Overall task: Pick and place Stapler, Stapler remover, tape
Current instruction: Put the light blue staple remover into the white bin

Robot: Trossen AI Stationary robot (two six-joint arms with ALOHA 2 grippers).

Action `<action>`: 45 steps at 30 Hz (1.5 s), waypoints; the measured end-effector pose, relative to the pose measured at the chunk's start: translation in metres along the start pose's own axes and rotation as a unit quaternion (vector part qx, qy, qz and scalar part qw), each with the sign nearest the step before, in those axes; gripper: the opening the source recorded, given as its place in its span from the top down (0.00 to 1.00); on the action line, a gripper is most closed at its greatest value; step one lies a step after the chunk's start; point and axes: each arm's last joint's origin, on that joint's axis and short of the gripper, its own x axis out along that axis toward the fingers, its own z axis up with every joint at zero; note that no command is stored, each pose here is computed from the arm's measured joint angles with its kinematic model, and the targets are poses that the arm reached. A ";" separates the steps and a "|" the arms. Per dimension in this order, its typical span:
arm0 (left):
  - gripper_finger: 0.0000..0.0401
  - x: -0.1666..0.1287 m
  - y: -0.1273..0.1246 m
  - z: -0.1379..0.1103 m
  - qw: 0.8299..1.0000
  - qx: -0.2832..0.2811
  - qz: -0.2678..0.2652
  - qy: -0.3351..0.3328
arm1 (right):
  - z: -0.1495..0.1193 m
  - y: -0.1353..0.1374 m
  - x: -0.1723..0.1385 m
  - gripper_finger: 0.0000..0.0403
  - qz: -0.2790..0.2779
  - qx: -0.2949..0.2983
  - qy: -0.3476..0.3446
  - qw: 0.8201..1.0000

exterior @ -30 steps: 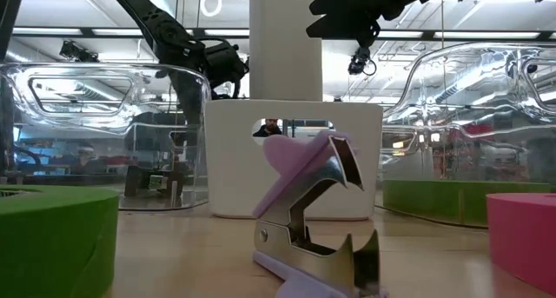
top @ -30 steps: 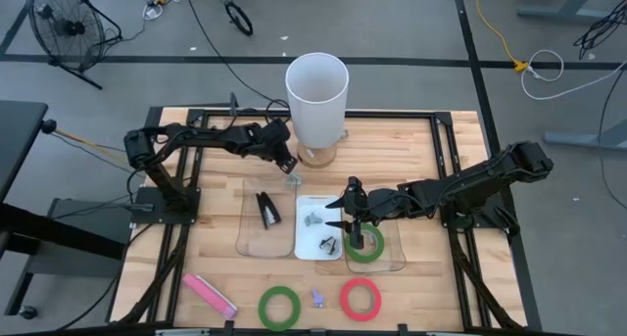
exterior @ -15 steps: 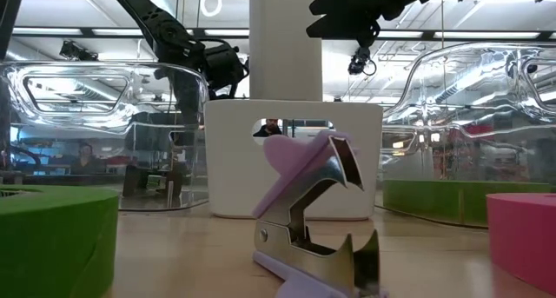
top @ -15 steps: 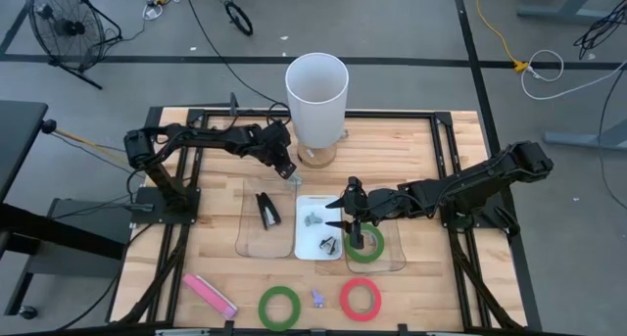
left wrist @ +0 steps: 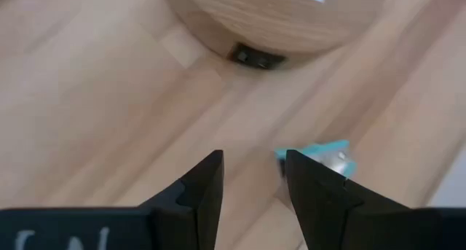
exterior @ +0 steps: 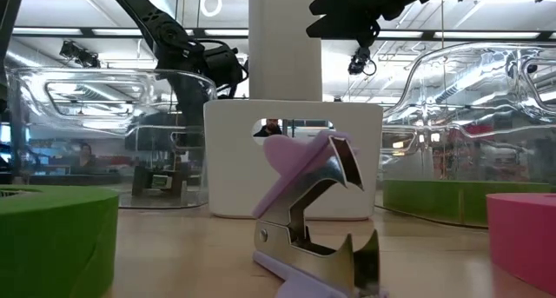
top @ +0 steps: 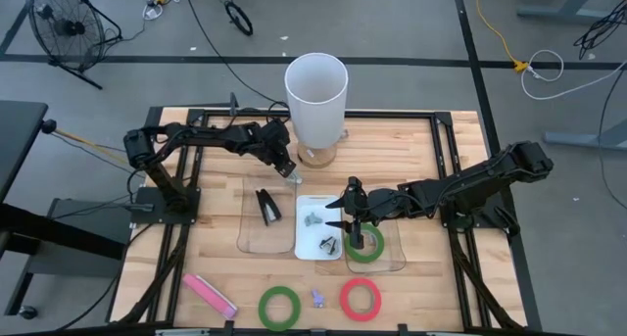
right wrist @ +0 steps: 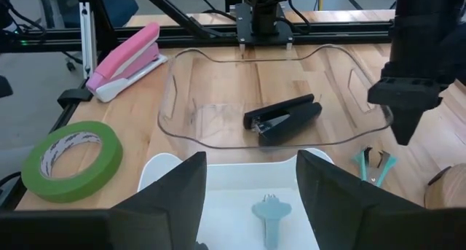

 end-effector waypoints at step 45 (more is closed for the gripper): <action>0.67 -0.003 0.017 0.007 0.997 -0.041 0.057 -0.027 | 0.000 0.000 0.000 0.47 0.000 -0.002 0.000 1.000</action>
